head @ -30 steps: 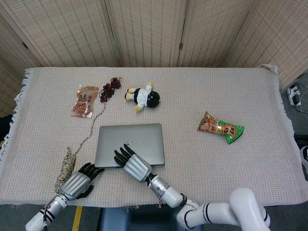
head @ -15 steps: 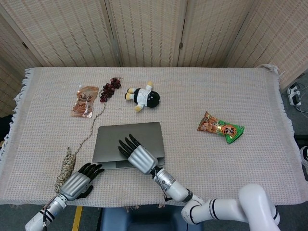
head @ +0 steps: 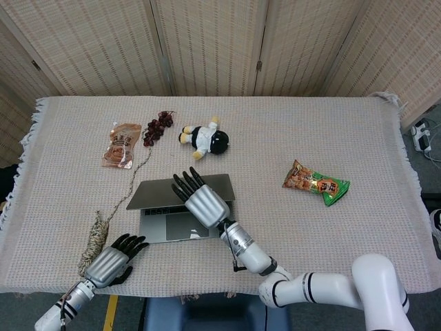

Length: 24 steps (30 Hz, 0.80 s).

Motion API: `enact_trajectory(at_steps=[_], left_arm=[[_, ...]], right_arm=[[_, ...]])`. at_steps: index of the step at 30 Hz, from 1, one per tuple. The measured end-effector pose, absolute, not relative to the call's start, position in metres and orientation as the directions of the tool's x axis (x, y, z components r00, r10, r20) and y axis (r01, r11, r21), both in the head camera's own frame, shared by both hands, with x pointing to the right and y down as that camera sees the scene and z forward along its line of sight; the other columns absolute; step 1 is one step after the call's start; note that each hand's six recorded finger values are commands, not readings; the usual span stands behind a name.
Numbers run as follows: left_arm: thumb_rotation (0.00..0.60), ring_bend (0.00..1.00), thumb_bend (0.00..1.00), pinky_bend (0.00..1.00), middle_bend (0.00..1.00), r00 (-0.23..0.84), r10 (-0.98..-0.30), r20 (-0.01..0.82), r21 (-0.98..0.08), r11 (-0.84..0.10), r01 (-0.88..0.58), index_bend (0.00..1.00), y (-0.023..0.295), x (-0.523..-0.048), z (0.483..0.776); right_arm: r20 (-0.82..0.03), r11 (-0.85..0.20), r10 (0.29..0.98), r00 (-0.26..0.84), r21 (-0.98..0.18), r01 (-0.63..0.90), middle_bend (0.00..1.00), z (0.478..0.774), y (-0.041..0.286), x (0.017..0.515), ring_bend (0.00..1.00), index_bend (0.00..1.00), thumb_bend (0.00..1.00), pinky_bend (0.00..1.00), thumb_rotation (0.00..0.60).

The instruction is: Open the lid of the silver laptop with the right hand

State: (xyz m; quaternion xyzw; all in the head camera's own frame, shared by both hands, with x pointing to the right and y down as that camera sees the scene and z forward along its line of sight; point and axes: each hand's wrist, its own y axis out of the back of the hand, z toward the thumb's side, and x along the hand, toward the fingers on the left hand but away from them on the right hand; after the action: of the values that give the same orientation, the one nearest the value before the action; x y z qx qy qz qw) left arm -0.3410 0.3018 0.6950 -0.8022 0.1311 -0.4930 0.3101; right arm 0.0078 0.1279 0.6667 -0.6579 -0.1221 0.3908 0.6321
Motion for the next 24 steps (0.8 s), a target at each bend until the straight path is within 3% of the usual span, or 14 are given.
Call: enact_trajectory(at_steps=[24], left_arm=[[0.6,0.04,0.64,0.0,0.08,0.475,-0.494,0.728,-0.613,-0.779,0.129,0.09,0.302,-0.339,0.699]], right_arm=[[-0.366,-0.206,0.776,0.513,-0.917,-0.342,0.0,0.671,0.051,0.01,0.0,0.0,0.7,0.0,0.6]])
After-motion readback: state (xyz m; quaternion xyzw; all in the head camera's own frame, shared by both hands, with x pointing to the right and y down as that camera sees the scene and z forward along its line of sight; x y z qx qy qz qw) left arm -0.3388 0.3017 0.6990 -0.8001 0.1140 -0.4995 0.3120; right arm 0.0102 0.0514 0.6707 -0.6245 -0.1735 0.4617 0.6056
